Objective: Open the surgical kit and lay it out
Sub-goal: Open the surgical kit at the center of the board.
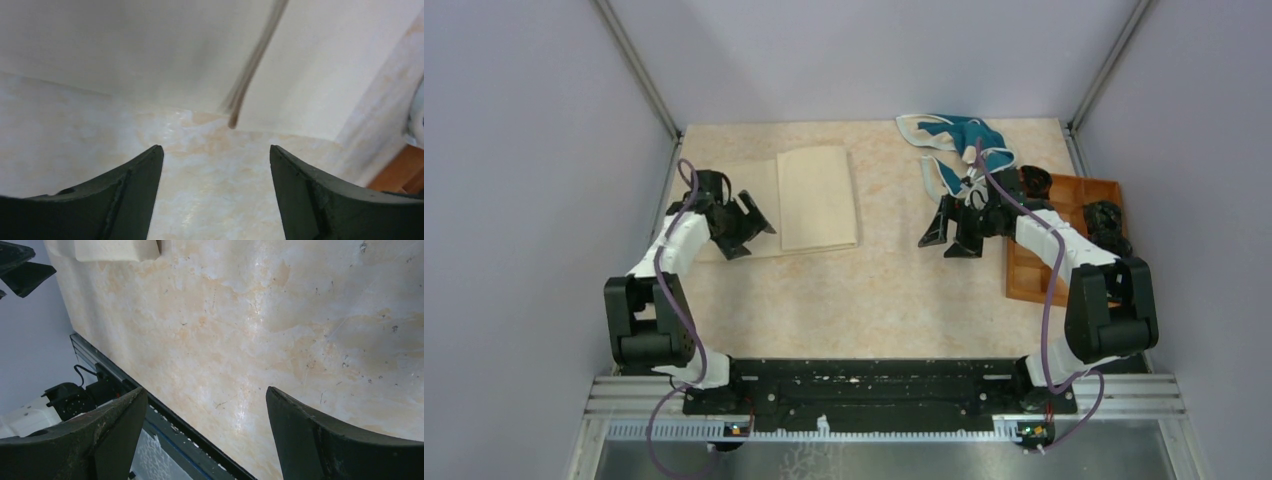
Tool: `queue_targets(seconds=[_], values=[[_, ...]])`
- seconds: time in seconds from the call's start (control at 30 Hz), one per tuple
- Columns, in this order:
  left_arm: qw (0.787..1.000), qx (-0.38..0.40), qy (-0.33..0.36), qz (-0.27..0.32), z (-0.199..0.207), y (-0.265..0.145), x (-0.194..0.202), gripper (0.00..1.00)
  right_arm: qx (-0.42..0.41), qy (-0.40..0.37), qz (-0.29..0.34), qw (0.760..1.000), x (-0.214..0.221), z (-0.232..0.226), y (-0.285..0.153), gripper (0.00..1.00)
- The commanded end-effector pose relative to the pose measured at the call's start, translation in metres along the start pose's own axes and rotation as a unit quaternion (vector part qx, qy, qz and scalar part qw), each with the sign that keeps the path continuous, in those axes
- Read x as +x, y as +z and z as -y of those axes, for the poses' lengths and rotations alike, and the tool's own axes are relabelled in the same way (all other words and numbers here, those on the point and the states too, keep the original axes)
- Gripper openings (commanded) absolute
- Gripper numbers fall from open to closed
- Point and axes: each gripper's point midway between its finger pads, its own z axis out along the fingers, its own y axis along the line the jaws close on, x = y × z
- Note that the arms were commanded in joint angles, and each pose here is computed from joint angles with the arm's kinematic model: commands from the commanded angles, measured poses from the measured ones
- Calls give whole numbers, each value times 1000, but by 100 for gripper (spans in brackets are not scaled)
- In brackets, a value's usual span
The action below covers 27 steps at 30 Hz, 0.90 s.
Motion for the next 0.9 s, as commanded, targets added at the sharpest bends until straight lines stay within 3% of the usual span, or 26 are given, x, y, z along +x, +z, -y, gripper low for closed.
queue_targets(seconds=[0.0, 0.1, 0.33, 0.6, 0.77, 0.87], values=[[991, 129, 20, -33, 48, 9, 22, 78, -8, -24, 10, 1000, -5, -8, -3, 88], [992, 112, 9, -60, 38, 24, 36, 64, -7, -24, 9, 1000, -5, -8, -3, 88], [991, 112, 11, -77, 37, 39, 39, 63, -6, -20, 7, 1000, -3, -6, -2, 88], [989, 124, 9, -81, 46, 55, 34, 54, -6, -19, 5, 1000, -4, -5, 0, 88], [988, 132, 12, -83, 54, 57, 30, 40, -5, -20, 4, 1000, -3, -5, 0, 88], [985, 144, 23, -90, 67, 54, 36, 26, -4, -19, 5, 1000, -4, -5, -1, 88]])
